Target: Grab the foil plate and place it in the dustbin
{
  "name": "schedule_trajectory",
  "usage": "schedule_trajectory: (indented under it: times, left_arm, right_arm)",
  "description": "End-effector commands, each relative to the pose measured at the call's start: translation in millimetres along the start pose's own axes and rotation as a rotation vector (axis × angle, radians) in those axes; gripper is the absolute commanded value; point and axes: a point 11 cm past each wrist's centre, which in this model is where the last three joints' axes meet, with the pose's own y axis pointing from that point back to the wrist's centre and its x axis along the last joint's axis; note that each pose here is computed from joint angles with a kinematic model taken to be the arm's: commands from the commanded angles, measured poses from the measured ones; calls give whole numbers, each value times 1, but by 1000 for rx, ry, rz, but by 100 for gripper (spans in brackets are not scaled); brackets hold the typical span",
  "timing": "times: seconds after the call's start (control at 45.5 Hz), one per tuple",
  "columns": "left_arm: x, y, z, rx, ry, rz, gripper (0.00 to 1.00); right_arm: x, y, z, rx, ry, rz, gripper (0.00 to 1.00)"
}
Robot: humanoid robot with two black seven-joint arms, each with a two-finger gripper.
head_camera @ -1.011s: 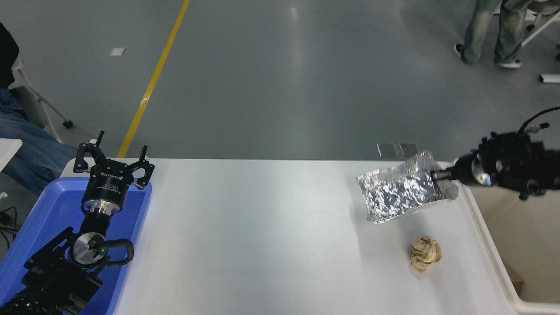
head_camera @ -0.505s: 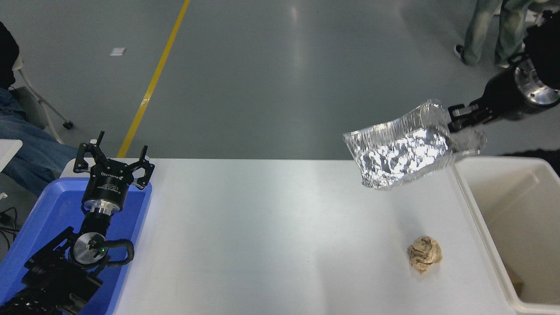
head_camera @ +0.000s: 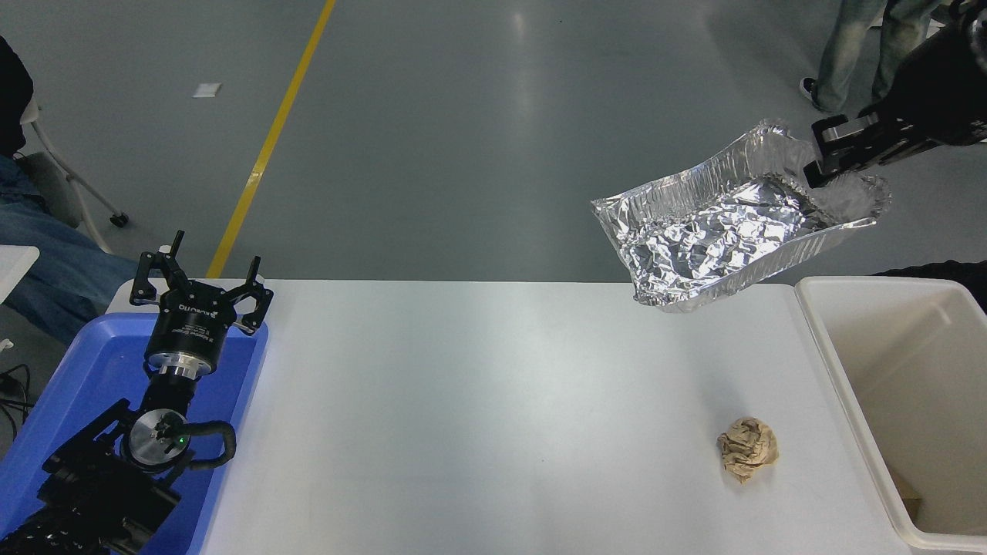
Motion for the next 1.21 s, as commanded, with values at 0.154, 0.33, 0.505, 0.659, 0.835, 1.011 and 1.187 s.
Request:
schedule_trajectory:
  times: [0.154,0.33,0.505,0.659,0.835,1.011,1.187]
  left_arm:
    - [0,0,1,-1,-1,0,100]
    - [0,0,1,-1,-1,0,100]
    - [1,0,1,-2,-2,1,100]
    - [1,0,1,-1,-2,1,100]
    - [0,0,1,-2,-2,2,100]
    - [1,0,1,-4,-2,4,100]
    - [1,0,1,-4,-2,3,100]
  right_arm:
    - [-68,-31,183,-248,-327,5,0]
    - [-127,-55,258,-390,-425,60,0]
    - [-180,-116,273,-386,-521,77,0]
    - [-218,-175,273,-399,-587,102,0]
    - [-256,-223,263,-422,-629,131,0]
    - [-279,-249,251,-482,-630,162,0]
    - [-286,-251,250,-492,-652,164,100]
